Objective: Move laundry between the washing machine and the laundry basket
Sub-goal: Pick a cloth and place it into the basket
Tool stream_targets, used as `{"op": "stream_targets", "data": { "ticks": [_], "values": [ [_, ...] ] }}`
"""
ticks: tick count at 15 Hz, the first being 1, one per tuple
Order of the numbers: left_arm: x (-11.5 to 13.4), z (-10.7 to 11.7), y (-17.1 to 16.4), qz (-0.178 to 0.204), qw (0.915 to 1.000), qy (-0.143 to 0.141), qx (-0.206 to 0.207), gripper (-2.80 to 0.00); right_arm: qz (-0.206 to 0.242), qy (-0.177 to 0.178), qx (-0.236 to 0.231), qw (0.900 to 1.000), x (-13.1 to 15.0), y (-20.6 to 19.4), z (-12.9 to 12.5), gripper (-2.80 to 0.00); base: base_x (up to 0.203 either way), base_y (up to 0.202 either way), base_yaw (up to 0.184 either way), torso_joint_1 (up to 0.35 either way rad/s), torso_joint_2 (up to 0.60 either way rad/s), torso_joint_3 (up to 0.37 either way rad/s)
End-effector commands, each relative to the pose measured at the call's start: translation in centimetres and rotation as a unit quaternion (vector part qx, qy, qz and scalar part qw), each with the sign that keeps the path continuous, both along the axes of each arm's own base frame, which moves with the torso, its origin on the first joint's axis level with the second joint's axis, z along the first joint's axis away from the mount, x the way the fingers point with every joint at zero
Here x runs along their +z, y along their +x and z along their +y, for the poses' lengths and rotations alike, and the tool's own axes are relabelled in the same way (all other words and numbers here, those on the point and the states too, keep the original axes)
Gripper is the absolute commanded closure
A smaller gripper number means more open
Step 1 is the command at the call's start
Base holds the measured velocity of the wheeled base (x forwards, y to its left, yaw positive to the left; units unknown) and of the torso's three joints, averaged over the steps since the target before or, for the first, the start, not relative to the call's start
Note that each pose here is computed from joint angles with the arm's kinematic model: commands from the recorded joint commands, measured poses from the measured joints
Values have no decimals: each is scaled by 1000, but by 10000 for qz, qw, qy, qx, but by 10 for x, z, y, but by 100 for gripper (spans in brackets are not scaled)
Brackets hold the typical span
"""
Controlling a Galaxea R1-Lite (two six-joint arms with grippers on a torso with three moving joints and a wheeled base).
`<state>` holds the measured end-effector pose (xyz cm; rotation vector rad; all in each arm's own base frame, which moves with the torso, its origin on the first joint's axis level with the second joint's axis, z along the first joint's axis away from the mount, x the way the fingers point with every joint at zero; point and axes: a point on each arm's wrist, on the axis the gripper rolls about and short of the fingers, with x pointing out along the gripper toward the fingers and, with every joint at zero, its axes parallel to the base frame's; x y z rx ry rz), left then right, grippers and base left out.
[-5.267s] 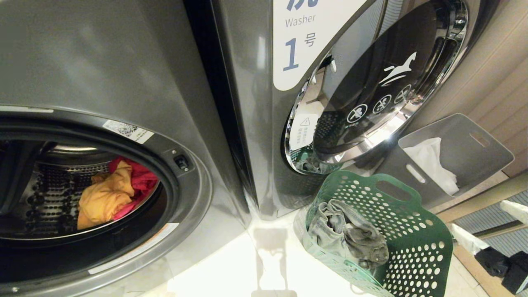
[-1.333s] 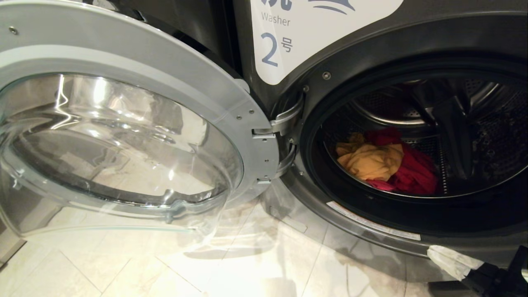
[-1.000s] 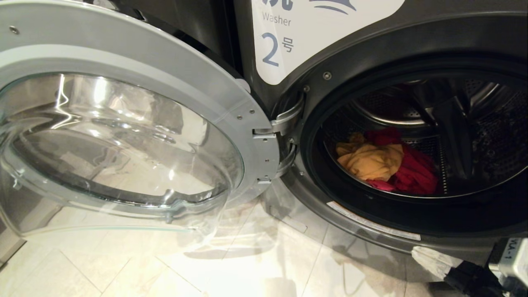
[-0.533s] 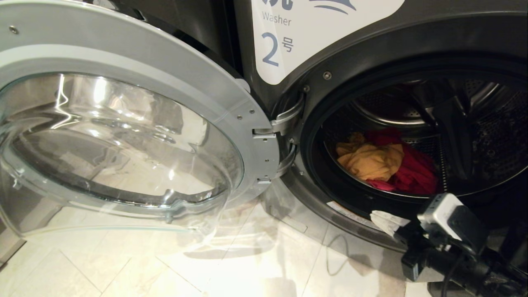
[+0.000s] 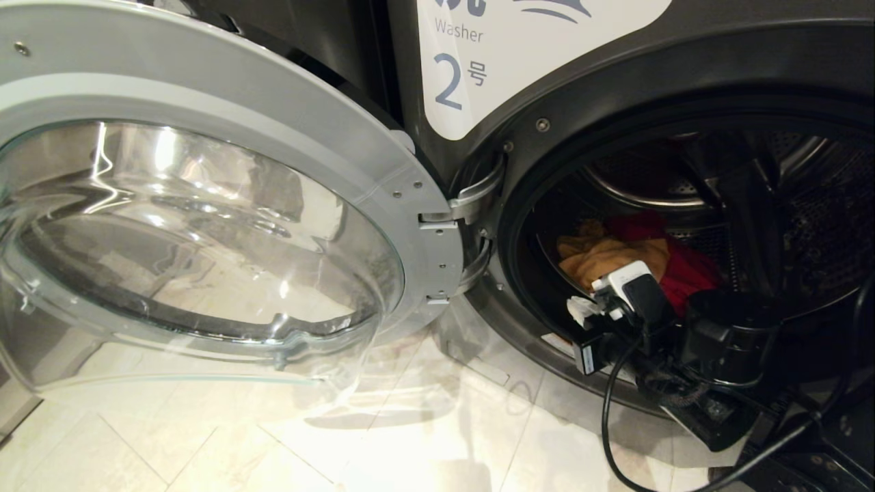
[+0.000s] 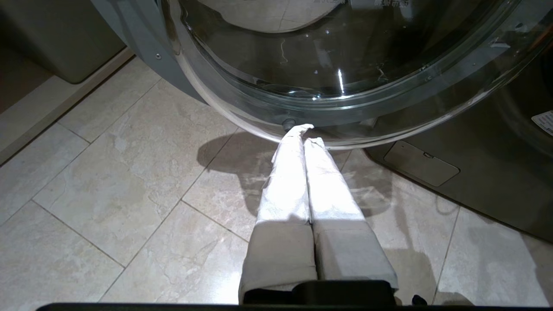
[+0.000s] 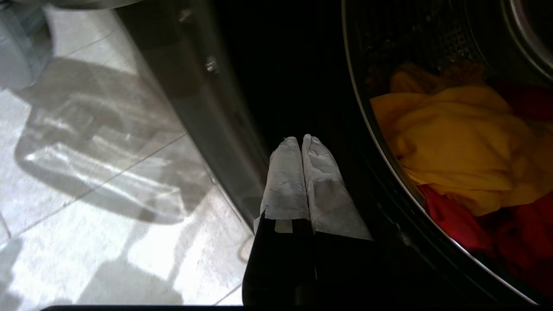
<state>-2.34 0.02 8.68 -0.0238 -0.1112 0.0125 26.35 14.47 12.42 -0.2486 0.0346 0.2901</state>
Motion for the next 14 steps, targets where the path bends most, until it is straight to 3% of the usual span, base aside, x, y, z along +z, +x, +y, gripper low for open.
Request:
{"op": "stream_targets", "data": {
  "ticks": [1,7,10,11,14],
  "values": [
    [-11,0,3,203,9998,-4,7,0,137,24,-270,9995,-19,30,1,0,0,0,0,0,0,0],
    [-11,0,3,203,9998,-7,5,0,-90,287,-1259,9916,-24,79,-13,0,0,0,0,0,0,0],
    [-11,0,3,203,9998,-7,7,0,-150,395,-1528,9874,-21,91,-26,0,0,0,0,0,0,0],
    [-11,0,3,203,9998,-2,2,0,-196,481,-1562,9864,-18,94,-26,-280,0,0,0,0,0,0],
    [-11,0,3,203,9998,1,1,0,-169,626,-1799,9815,-16,108,-36,-280,0,0,0,0,0,0]
  ]
}}
